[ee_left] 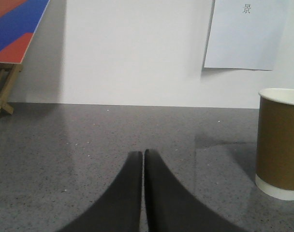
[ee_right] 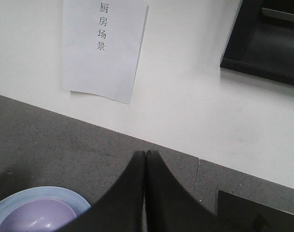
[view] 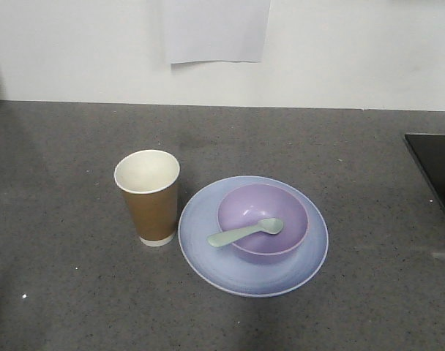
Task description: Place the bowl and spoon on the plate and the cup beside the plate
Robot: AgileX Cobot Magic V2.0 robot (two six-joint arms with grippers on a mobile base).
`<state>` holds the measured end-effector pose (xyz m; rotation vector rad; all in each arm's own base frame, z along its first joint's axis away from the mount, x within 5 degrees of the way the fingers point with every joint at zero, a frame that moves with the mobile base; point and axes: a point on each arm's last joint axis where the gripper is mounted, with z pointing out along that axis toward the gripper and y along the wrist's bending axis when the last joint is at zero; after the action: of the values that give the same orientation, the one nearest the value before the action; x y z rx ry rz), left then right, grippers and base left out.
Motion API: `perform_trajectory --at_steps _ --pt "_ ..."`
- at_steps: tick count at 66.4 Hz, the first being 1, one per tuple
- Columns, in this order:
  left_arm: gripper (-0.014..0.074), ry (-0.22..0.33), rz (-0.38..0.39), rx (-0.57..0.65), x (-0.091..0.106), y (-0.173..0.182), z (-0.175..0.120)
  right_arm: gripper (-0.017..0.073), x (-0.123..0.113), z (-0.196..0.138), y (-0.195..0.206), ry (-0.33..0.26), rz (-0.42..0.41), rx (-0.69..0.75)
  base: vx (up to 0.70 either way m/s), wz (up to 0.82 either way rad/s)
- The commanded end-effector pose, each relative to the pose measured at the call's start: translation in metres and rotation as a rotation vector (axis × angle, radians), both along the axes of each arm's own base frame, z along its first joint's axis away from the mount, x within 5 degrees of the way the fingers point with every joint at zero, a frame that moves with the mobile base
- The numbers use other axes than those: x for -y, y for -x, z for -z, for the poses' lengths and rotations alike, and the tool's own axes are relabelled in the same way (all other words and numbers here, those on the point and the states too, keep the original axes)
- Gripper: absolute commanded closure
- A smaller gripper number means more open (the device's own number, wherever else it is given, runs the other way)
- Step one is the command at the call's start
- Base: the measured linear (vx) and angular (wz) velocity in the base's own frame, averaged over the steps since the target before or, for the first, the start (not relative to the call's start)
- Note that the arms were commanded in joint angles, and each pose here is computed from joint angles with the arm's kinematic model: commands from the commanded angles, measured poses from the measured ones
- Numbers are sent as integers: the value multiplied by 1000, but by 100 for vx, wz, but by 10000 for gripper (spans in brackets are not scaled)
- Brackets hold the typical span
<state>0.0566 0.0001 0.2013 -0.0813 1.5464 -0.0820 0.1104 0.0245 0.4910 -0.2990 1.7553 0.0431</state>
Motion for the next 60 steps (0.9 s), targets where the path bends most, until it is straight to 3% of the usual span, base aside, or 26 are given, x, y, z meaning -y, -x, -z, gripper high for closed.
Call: perform_trajectory --at_steps 1,49,55,60 --pt "600 8 5 109 0 3 -14 568 1 -12 0 -3 4 90 0 0" --pt "600 8 5 109 0 3 -14 568 0 -11 0 -20 0 79 0 0" --pt "600 8 5 109 0 3 -14 568 6 -5 -4 -39 54 64 0 0" --pt "600 8 5 109 0 3 -14 568 13 9 -9 -102 129 59 0 0"
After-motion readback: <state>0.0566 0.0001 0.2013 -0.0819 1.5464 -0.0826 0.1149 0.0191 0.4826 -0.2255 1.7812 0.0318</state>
